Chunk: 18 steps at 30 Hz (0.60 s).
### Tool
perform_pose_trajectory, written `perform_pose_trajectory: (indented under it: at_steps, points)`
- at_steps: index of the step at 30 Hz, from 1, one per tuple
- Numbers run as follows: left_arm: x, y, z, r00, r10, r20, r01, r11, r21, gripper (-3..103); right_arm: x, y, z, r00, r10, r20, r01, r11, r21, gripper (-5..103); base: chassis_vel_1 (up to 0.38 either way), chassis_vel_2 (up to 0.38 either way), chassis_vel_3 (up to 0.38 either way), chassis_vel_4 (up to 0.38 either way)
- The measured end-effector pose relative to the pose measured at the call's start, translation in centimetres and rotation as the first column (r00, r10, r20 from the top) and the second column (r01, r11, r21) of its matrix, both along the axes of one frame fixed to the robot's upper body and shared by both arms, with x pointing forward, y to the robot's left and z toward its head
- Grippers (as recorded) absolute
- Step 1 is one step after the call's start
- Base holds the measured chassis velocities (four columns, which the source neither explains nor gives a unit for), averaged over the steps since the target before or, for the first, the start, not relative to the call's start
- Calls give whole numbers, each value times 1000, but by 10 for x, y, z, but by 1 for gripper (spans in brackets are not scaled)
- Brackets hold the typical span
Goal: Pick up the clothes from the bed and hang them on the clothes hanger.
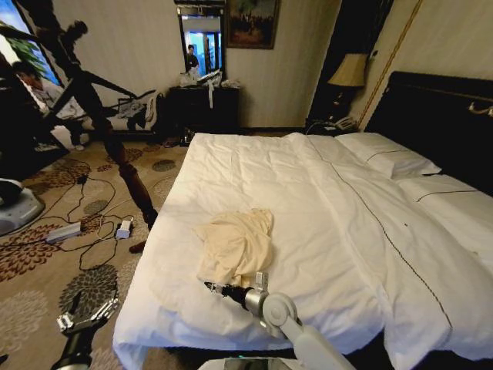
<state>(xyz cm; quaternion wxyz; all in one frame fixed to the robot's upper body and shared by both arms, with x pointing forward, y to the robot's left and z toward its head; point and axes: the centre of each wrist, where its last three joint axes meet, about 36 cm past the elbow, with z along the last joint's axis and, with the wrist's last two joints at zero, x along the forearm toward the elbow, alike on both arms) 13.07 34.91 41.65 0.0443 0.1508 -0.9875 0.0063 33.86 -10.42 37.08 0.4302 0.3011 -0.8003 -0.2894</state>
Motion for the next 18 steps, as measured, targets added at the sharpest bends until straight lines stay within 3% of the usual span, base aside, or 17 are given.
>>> perform_pose_trajectory:
  at_steps: [3, 6, 9, 14, 15, 16, 18]
  points:
    - [1, 0, 1, 1000, -1, 3, 1, 1000, 0, 97, 1, 1, 0, 1000, 1, 1, -1, 1000, -1, 59, 0, 0, 0, 0]
    - [1, 0, 1, 1000, -1, 4, 1, 1000, 0, 97, 2, 2, 0, 1000, 6, 4, -6, 1000, -7, 42, 0, 0, 0, 0]
    - [1, 0, 1, 1000, 0, 3, 0, 1000, -1, 97, 2, 2, 0, 1000, 8, 7, -8, 1000, -10, 37, 0, 0, 0, 0]
    - [1, -1, 0, 1000, 2, 4, -2, 1000, -4, 97, 2, 1, 0, 1000, 8, 9, -8, 1000, -18, 15, 0, 0, 0, 0]
    - [1, -1, 0, 1000, 2, 4, -2, 1000, -5, 97, 2, 0, 0, 1000, 8, 10, -8, 1000, -19, 15, 0, 0, 0, 0]
    - [1, -2, -1, 1000, 3, 4, -3, 1000, -6, 97, 3, 0, 1, 1000, 7, 13, -6, 1000, -19, 5, 0, 0, 0, 0]
    - [1, -2, -1, 1000, 3, 4, -3, 1000, -6, 97, 3, -1, 2, 1000, 4, 18, -4, 1000, -18, 2, 0, 0, 0, 0]
